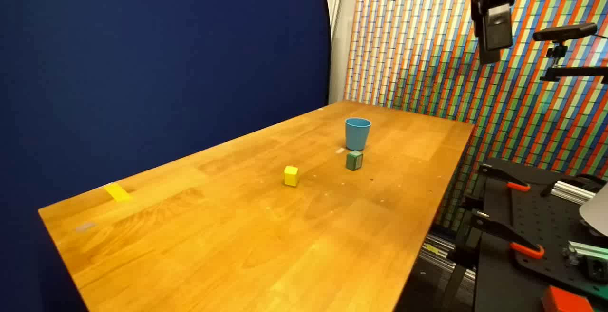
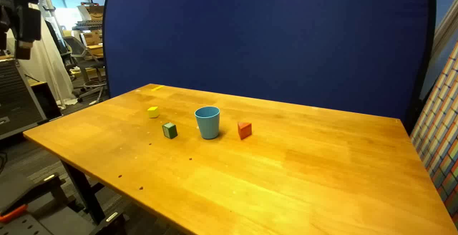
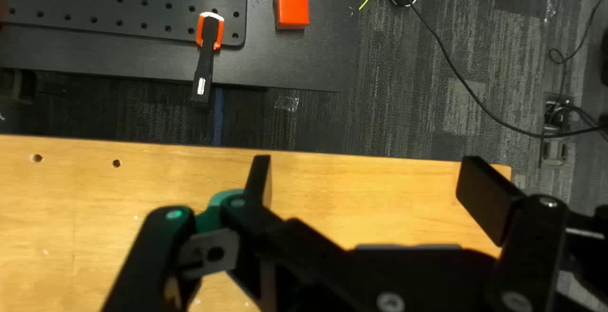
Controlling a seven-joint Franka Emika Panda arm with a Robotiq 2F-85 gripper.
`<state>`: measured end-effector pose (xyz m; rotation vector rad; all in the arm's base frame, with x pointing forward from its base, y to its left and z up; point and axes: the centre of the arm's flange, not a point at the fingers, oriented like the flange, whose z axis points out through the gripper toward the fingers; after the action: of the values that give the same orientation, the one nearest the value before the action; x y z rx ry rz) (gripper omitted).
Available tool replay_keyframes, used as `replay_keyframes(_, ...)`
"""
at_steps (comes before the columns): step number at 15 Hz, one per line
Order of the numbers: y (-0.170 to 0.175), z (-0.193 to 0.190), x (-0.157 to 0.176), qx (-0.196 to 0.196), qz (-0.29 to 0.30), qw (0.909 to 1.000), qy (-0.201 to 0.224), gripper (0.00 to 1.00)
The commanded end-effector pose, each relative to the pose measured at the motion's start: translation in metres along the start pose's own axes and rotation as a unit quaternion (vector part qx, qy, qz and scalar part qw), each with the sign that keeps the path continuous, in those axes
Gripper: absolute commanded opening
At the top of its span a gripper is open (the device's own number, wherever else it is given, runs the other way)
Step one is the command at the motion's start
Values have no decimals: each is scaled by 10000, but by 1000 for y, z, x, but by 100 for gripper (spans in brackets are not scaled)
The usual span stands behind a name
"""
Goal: Put the yellow block into the blue cup.
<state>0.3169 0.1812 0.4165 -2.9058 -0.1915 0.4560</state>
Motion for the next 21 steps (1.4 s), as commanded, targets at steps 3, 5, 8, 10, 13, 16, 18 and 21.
replay_keyframes(3,-2,-4,1,9,-15,10000,39,100)
replay_keyframes(5,-2,-4,1,9,-15,10000,40,100)
replay_keyframes(8,2,-4,16,171,262,9995,92,100)
replay_keyframes(10,-2,-3,59,49,489,9988,-32,100)
replay_keyframes(13,-15,2,114,-182,803,9966,-53,100)
replay_keyframes(16,-31,17,162,-552,1001,9934,-118,100)
replay_keyframes(18,-38,29,197,-789,1117,9905,-138,100)
replay_keyframes(21,-38,51,247,-1065,1220,9867,-149,100)
